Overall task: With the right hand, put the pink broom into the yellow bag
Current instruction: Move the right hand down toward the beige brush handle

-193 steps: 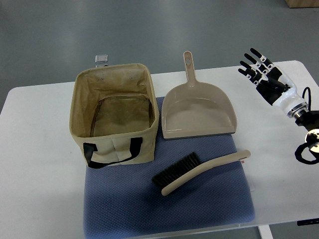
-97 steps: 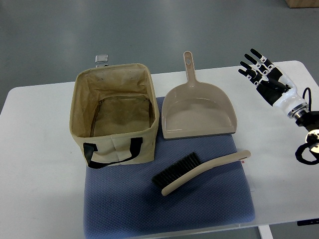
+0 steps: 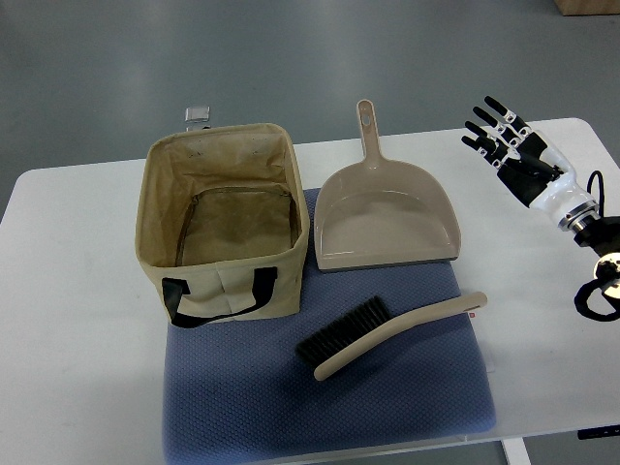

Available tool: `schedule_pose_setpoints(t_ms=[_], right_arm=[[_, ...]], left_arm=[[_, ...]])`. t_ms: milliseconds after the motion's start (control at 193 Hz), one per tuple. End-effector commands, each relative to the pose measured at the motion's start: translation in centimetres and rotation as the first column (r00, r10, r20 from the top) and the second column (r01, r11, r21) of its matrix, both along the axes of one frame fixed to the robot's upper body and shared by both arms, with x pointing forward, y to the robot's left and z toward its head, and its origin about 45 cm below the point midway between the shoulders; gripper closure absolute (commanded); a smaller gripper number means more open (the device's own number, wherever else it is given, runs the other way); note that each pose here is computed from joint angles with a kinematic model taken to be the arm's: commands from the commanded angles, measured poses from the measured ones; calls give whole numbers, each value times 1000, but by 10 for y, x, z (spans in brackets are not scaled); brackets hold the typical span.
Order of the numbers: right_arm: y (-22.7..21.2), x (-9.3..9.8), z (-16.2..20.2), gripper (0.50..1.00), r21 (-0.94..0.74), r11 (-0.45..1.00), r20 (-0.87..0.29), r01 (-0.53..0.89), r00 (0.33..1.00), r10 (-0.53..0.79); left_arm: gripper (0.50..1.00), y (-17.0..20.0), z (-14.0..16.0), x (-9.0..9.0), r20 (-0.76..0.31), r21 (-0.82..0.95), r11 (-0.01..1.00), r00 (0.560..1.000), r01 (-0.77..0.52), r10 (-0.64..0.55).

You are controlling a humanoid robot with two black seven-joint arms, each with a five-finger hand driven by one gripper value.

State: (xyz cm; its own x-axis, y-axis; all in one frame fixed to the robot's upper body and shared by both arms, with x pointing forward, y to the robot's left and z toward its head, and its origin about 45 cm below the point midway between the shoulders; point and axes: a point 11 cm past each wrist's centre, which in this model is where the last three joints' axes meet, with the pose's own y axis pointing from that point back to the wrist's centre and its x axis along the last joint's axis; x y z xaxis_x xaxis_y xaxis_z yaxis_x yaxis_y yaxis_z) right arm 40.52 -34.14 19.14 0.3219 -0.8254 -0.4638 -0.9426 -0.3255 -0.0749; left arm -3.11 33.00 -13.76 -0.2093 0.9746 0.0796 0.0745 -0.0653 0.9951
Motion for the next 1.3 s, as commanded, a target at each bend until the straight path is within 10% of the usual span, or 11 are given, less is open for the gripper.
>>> schedule_pose_setpoints(t_ms=[0,734,1292], right_arm=[[-1,0,2,572,-22,1000,5,-7,1000,7],[4,-4,27,574,-251,958,59,-140,986,159],[55,-55,41,581,-878,446,125,-172,818,562]], left_arm=[[500,0,0,0,0,1,1000,1000,0,0],[500,0,0,0,0,0,1000,1000,0,0],[500,0,0,0,0,0,1000,1000,0,0]])
